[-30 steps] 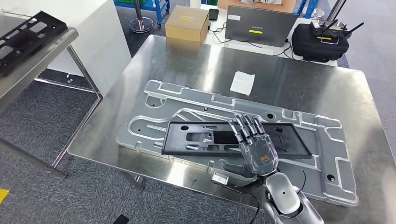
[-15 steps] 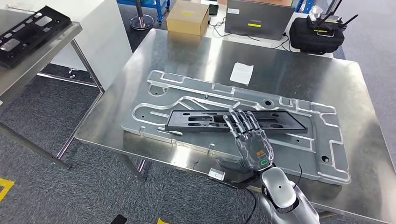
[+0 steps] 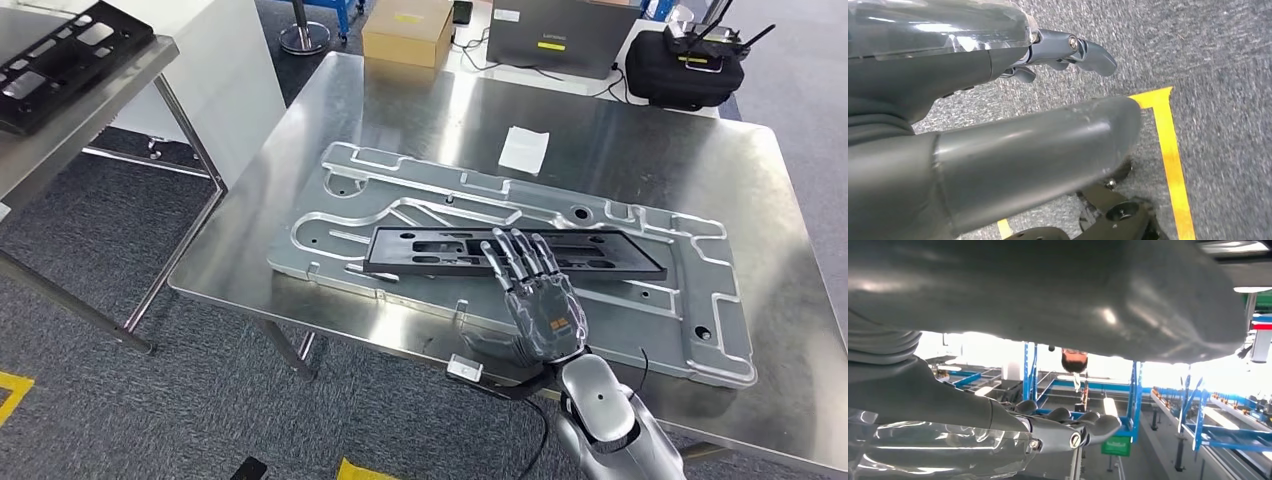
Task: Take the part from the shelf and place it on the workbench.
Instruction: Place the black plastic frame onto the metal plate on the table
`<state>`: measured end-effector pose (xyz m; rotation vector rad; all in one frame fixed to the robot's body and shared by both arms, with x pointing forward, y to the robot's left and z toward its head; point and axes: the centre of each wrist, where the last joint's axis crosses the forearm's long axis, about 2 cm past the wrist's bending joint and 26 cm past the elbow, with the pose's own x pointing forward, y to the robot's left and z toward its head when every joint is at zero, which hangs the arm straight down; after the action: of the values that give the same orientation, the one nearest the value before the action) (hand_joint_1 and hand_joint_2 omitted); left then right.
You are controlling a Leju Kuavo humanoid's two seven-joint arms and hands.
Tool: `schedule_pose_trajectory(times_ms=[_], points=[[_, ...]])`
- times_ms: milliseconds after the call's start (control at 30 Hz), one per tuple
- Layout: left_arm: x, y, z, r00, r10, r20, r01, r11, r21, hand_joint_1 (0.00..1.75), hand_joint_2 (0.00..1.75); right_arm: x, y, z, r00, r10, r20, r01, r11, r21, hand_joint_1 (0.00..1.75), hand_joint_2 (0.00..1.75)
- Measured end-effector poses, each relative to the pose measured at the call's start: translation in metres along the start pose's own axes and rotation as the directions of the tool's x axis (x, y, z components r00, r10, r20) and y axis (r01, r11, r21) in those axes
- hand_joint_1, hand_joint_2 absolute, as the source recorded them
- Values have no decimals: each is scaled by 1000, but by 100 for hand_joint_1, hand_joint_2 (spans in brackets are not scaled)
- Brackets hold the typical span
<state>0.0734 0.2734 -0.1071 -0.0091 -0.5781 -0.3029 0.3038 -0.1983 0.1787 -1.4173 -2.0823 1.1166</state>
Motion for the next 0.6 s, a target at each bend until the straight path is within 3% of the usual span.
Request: schedule_pose_trajectory(times_ms=[267, 600], points=[[-2, 1, 1, 1000, 12, 2, -12, 1000, -7, 0, 0, 8, -3, 3, 1000, -24, -10, 24, 999, -25, 0, 0], [-6, 1, 2, 1000, 21, -3, -21, 1000, -1, 0, 0, 29, -27, 15, 994, -96, -53, 86, 981, -175, 0, 0]])
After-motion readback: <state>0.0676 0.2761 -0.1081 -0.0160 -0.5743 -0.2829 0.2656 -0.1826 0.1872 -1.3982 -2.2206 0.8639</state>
